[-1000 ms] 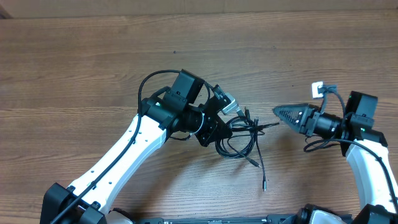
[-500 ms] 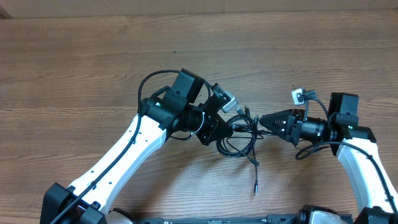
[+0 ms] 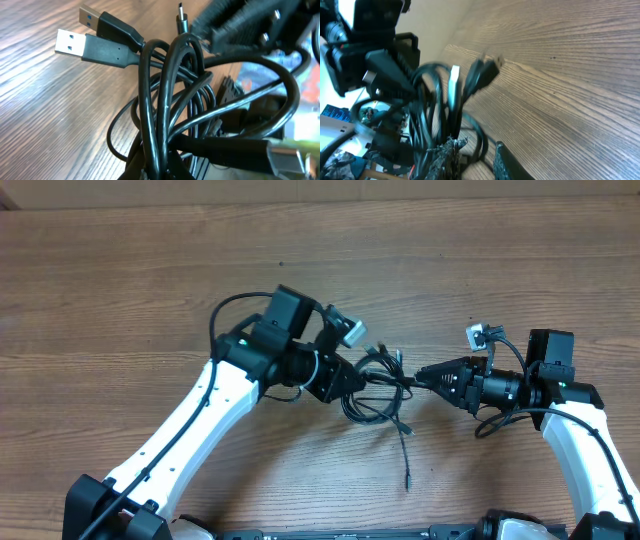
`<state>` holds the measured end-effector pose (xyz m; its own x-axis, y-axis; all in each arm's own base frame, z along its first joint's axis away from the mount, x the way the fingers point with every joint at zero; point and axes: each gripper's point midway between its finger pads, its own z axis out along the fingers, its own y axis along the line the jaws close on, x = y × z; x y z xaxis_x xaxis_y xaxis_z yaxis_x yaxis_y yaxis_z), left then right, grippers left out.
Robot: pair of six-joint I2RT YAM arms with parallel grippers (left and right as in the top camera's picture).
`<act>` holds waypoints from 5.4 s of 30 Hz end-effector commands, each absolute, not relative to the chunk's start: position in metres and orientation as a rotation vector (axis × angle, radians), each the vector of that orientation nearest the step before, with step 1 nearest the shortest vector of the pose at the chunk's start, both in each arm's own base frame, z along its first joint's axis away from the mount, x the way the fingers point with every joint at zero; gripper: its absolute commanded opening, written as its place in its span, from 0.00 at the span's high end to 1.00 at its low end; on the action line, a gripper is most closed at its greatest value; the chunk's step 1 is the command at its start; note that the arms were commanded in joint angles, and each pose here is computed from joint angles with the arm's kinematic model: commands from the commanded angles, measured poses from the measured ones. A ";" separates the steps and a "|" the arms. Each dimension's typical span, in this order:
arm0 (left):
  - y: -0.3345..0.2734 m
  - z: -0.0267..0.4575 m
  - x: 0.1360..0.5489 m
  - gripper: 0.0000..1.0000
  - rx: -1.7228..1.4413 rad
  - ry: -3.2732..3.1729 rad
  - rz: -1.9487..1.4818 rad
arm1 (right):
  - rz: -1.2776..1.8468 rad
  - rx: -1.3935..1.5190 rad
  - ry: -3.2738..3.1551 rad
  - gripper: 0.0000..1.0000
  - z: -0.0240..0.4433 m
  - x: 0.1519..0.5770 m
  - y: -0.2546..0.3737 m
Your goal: Untangle cables
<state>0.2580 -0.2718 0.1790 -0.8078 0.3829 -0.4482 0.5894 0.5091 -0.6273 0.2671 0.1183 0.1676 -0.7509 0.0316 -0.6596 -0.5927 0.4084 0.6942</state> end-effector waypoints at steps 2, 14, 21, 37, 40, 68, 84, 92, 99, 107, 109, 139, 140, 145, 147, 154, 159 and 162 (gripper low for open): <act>-0.270 0.189 0.263 0.96 0.740 2.506 -1.236 | 1.393 -0.514 2.021 0.78 0.176 0.265 0.122; -0.274 0.193 0.262 0.95 0.758 2.478 -1.271 | 1.472 -0.738 1.913 0.72 0.184 0.244 0.158; -0.274 0.193 0.262 0.95 0.757 2.478 -1.270 | 1.469 -0.747 1.916 0.72 0.184 0.243 0.159; -0.281 0.194 0.254 0.96 0.797 2.472 -1.279 | 1.434 -0.778 1.879 0.54 0.186 0.249 0.159; -0.281 0.194 0.254 0.96 0.796 2.472 -1.279 | 1.432 -0.779 1.878 0.61 0.186 0.249 0.159; -0.266 0.174 0.257 0.96 0.762 2.577 -1.104 | 1.510 -0.680 1.810 0.96 0.224 0.279 0.160; -0.261 0.169 0.252 0.96 0.756 2.622 -1.086 | 1.490 -0.675 1.705 0.96 0.267 0.298 0.159; -0.260 0.169 0.238 0.96 0.830 2.625 -1.131 | 1.404 -0.631 1.615 0.96 0.298 0.314 0.156; -0.270 0.171 0.227 0.96 0.886 2.613 -1.167 | 1.303 -0.532 1.599 0.96 0.302 0.334 0.148; -0.274 0.166 0.222 0.96 0.932 2.615 -1.117 | 1.262 -0.561 1.583 0.96 0.300 0.335 0.147; -0.271 0.164 0.225 0.96 0.922 2.622 -1.089 | 1.265 -0.537 1.605 0.96 0.296 0.337 0.144; -0.263 0.173 0.317 0.96 0.430 2.515 -0.738 | 1.805 0.154 2.130 0.23 0.228 0.312 0.139; -0.263 0.174 0.319 0.96 0.447 2.503 -0.733 | 1.804 0.185 2.135 0.21 0.227 0.314 0.138; -0.266 0.178 0.323 0.96 0.550 2.439 -0.705 | 1.814 0.310 2.160 0.24 0.224 0.319 0.138; -0.267 0.180 0.324 0.96 0.585 2.413 -0.699 | 1.830 0.357 2.173 0.25 0.224 0.320 0.143; -0.278 0.185 0.322 0.96 0.761 2.313 -0.655 | 1.898 0.446 2.200 0.31 0.231 0.319 0.167; -0.277 0.185 0.325 0.96 0.790 2.291 -0.606 | 1.907 0.446 2.171 0.44 0.240 0.323 0.176; -0.277 0.185 0.326 0.96 0.788 2.288 -0.604 | 1.888 0.464 2.163 0.51 0.238 0.326 0.175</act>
